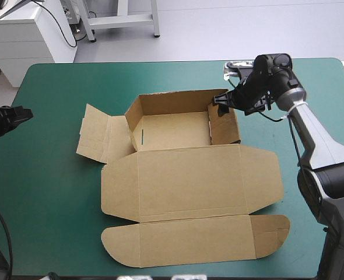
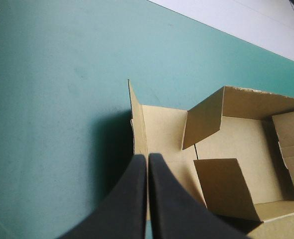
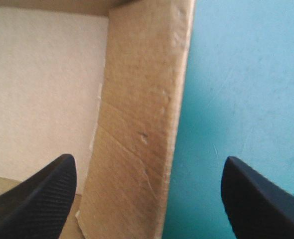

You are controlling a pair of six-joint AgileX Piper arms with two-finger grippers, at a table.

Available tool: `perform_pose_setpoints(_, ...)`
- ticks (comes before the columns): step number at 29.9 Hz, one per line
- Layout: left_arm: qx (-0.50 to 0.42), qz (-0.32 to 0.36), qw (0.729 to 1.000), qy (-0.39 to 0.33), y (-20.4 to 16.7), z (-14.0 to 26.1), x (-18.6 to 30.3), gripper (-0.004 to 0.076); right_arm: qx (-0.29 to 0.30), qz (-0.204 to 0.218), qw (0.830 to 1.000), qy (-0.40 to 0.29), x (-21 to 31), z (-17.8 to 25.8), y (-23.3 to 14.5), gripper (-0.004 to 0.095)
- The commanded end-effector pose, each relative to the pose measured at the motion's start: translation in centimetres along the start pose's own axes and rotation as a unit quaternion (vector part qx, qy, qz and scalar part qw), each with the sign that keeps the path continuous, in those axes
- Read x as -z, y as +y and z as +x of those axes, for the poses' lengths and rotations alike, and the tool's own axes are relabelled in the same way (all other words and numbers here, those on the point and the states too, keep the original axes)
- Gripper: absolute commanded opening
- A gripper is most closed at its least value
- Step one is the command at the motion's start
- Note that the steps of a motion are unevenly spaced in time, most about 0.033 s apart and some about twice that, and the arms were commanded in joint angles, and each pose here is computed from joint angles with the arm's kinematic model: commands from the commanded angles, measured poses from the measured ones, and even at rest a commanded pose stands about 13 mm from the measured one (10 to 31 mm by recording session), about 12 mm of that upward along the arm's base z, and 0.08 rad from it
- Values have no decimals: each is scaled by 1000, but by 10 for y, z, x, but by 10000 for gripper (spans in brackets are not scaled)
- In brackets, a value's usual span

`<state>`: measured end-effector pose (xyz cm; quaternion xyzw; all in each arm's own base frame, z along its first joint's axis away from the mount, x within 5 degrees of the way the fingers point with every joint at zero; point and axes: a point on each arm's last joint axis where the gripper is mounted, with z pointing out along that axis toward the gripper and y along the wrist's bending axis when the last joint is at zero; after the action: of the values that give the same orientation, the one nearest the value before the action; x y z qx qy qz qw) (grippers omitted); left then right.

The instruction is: Fold the box

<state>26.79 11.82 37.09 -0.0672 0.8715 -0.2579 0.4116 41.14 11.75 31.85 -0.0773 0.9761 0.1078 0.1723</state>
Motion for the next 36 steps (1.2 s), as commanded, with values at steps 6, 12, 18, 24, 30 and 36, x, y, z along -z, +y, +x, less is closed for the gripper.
perform_pose_setpoints(6, -12, 17, 999, -43, -18, -10, 13, -8, 9, 15, 1000, 19, -9, 15, 5, 735)
perform_pose_setpoints(12, -13, 18, 999, -42, -18, -9, 13, -8, 11, 26, 999, 32, -14, 16, 3, 526)
perform_pose_setpoints(18, -20, 17, 999, -43, -18, -10, 13, -8, 12, 43, 999, 20, -14, 14, -1, -22)
perform_pose_setpoints(24, -20, 18, 999, -41, -18, -9, 13, -8, 30, 38, 999, 9, -14, 11, 0, -11)
perform_pose_setpoints(30, -23, 27, 999, -26, -20, -6, 13, -8, 33, 29, 999, -30, 1, 1, 5, -21)
perform_pose_setpoints(36, -20, 26, 999, -35, -20, -8, 13, -8, 65, 33, 995, -64, 39, -14, -3, -21)
